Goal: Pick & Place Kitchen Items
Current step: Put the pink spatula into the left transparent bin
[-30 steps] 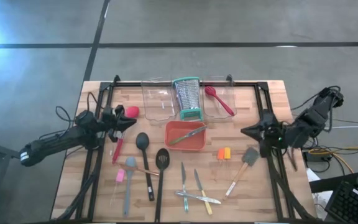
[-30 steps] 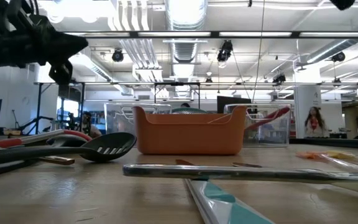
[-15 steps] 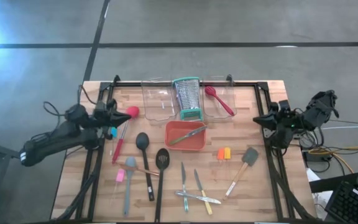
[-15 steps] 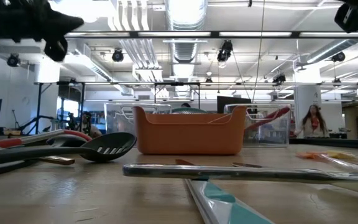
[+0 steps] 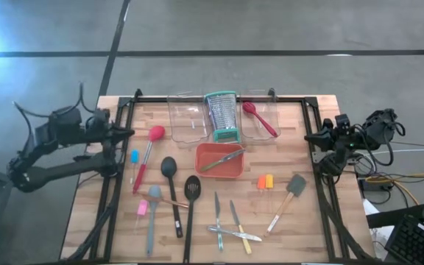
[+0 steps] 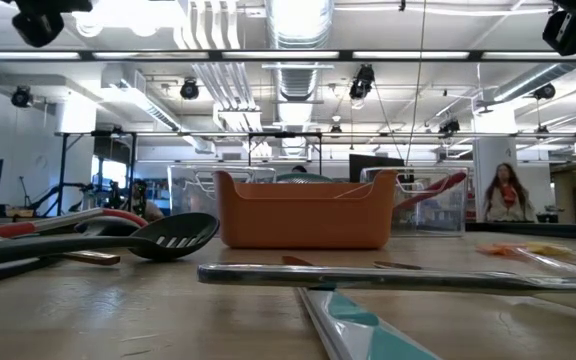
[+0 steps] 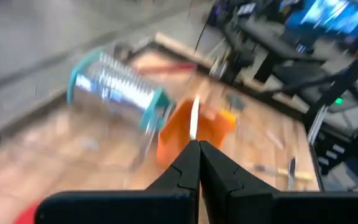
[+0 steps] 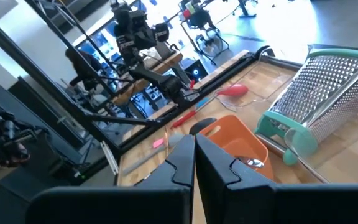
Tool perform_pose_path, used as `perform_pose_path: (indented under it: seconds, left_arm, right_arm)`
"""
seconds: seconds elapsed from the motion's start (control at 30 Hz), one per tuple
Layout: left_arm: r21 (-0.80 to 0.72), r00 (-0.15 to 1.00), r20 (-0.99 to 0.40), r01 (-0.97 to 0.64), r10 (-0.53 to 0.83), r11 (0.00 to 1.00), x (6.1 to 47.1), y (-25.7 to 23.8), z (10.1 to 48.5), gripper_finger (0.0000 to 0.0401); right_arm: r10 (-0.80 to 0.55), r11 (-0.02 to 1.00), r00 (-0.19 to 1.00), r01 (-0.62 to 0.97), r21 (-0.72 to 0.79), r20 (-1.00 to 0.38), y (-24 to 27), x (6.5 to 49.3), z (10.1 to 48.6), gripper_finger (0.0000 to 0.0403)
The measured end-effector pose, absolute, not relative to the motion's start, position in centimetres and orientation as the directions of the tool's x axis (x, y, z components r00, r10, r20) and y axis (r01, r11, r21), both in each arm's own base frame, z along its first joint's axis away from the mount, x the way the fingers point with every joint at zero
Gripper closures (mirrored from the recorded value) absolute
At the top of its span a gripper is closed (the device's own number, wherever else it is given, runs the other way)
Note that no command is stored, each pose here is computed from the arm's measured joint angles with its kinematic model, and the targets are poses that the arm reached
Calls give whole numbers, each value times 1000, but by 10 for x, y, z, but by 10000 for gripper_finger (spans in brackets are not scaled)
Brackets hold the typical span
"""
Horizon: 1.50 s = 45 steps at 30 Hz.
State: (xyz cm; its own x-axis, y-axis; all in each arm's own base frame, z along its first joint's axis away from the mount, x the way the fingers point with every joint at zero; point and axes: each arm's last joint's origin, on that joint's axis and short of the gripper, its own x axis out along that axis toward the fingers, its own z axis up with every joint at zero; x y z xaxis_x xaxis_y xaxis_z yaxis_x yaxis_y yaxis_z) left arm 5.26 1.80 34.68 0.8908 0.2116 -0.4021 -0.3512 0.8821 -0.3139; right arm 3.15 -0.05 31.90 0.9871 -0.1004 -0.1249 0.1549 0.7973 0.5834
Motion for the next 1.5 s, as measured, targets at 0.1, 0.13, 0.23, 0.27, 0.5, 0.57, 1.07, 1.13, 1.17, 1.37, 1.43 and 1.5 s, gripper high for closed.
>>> perform_pose_path:
  seconds: [0.1, 0.13, 0.23, 0.27, 0.5, 0.57, 1.07, 1.13, 1.17, 1.37, 1.43, 1.5]
  left_arm:
    - [-328, 832, -530, -378, 163, 866, 62, 21, 350, 394]
    - [-332, 813, -566, -378, 138, 864, 66, 22, 351, 394]
    - [-324, 771, -634, -341, 65, 883, 78, 22, 353, 394]
    - [-321, 769, -637, -314, 41, 893, 82, 21, 355, 394]
    - [-234, 709, -697, -82, -109, 969, 113, -8, 353, 394]
    - [-193, 676, -726, -20, -129, 981, 120, -24, 350, 396]
    - [-314, 469, -854, -117, -226, 942, 128, -100, 324, 382]
    - [-314, 443, -872, -182, -207, 932, 127, -100, 320, 376]
    - [-314, 434, -879, -212, -199, 925, 126, -99, 319, 373]
    - [-302, 352, -918, -324, -183, 896, 130, -104, 301, 328]
    - [-301, 299, -933, -347, -200, 888, 131, -106, 292, 305]
    - [-286, 242, -948, -370, -206, 884, 131, -108, 282, 281]
  right_arm:
    - [-100, 797, 987, 155, 583, -125, 0, 32, 319, 394]
    - [-100, 798, 987, 155, 583, -125, 0, 32, 319, 394]
    - [-101, 798, 987, 155, 583, -126, 0, 32, 319, 394]
    - [-101, 798, 987, 155, 583, -126, 0, 32, 319, 394]
    - [-100, 798, 987, 155, 583, -125, 0, 32, 319, 394]
    - [-100, 798, 987, 155, 583, -125, 0, 32, 319, 394]
    - [-100, 798, 987, 155, 583, -125, 0, 32, 319, 394]
    - [-100, 798, 987, 155, 583, -125, 0, 32, 319, 394]
    - [-100, 798, 987, 155, 583, -125, 0, 32, 319, 394]
    - [-101, 798, 987, 155, 583, -125, 0, 32, 319, 394]
    - [-100, 798, 987, 155, 583, -125, 0, 32, 319, 394]
    - [-100, 798, 987, 155, 583, -125, 0, 32, 319, 394]
